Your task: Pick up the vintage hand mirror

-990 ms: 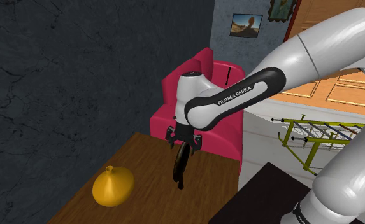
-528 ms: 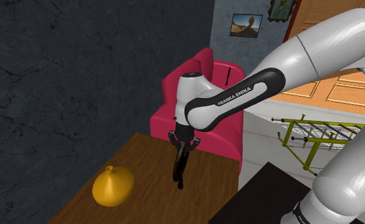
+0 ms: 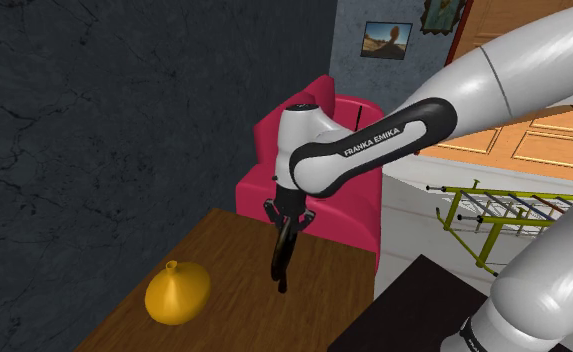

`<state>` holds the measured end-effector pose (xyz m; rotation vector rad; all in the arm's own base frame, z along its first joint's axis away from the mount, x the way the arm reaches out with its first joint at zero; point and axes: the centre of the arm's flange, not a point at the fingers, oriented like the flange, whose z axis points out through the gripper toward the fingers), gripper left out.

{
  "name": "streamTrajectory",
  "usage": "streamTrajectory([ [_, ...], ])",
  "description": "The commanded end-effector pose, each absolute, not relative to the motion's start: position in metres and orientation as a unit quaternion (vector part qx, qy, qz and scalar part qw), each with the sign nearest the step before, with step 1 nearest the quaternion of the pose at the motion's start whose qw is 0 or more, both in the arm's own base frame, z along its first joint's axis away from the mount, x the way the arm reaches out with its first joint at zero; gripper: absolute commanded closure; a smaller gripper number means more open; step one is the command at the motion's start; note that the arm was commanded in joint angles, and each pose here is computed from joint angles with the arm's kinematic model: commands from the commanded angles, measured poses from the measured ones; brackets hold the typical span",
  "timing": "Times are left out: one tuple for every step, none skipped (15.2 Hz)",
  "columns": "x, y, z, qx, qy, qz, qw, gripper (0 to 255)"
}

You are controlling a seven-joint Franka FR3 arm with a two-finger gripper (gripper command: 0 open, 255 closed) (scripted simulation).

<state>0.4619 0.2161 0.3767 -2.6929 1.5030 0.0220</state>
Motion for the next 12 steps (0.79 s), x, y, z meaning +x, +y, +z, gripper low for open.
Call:
streamTrajectory([
  [0.462,0.217,0.387,-0.873,0.487,0.007,0.029,255],
  [0.462,0.217,0.392,-0.873,0.487,0.007,0.029,255],
  [0.462,0.217,0.398,-0.873,0.487,0.007,0.029,255],
  [0.462,0.217,0.403,-0.873,0.487,0.007,0.029,255],
  [0.462,0.217,0.408,-0.873,0.487,0.007,0.029,255],
  [0.462,0.217,0.414,-0.873,0.487,0.007,0.029,255],
  [0.462,0.217,0.419,-0.873,0.487,0.007,0.029,255],
  [0.462,0.217,0.424,-0.873,0.487,0.007,0.029,255],
  [0.462,0.217,0.429,-0.873,0.487,0.007,0.029,255],
  [0.462,0.217,0.435,-0.873,0.487,0.007,0.029,255],
  [0.462,0.217,0.435,-0.873,0.487,0.007,0.029,255],
  [0.462,0.217,0.435,-0.873,0.487,0.007,0.029,255],
])
